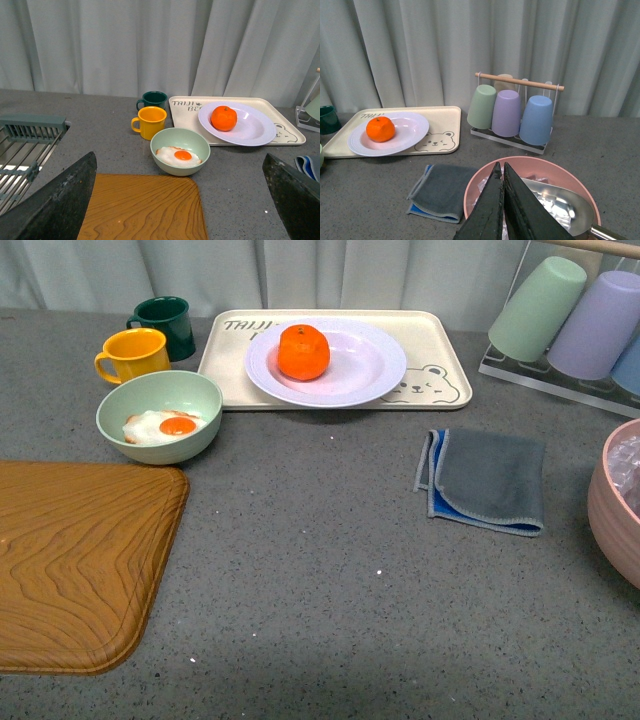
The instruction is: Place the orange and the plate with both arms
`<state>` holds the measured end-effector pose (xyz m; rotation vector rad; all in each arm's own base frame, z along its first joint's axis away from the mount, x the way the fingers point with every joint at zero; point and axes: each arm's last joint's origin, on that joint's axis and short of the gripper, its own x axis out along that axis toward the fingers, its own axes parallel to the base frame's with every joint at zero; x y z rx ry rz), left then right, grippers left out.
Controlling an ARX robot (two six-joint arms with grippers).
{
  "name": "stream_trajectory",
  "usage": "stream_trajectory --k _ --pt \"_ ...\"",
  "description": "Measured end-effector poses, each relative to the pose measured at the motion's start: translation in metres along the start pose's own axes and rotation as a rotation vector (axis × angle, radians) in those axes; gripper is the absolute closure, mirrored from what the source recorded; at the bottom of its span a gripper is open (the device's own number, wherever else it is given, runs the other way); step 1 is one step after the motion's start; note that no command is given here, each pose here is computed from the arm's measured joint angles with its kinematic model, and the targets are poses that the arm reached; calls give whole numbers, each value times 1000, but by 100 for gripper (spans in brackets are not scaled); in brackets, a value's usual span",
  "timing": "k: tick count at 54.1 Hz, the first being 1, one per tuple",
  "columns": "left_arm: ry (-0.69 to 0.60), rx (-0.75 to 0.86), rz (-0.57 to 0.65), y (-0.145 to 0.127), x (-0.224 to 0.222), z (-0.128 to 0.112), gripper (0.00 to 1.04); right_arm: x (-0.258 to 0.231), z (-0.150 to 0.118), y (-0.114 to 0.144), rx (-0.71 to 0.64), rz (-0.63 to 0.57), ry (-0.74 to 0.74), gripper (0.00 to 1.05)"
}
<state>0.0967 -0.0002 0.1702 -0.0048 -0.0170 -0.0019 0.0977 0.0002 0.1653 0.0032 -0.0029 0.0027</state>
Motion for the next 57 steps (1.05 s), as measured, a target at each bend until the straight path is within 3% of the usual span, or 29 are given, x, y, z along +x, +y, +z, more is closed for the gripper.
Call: stream_trajectory --k 2,6,32,57 --pt "0 0 0 0 0 0 7 0 0 0 0 0 0 103" --pt "0 0 0 0 0 0 7 0 0 0 -1 0 0 85" --pt "0 0 0 0 0 0 7 0 0 0 0 0 0 8" --pt "0 0 0 0 0 0 7 0 0 0 0 0 0 9"
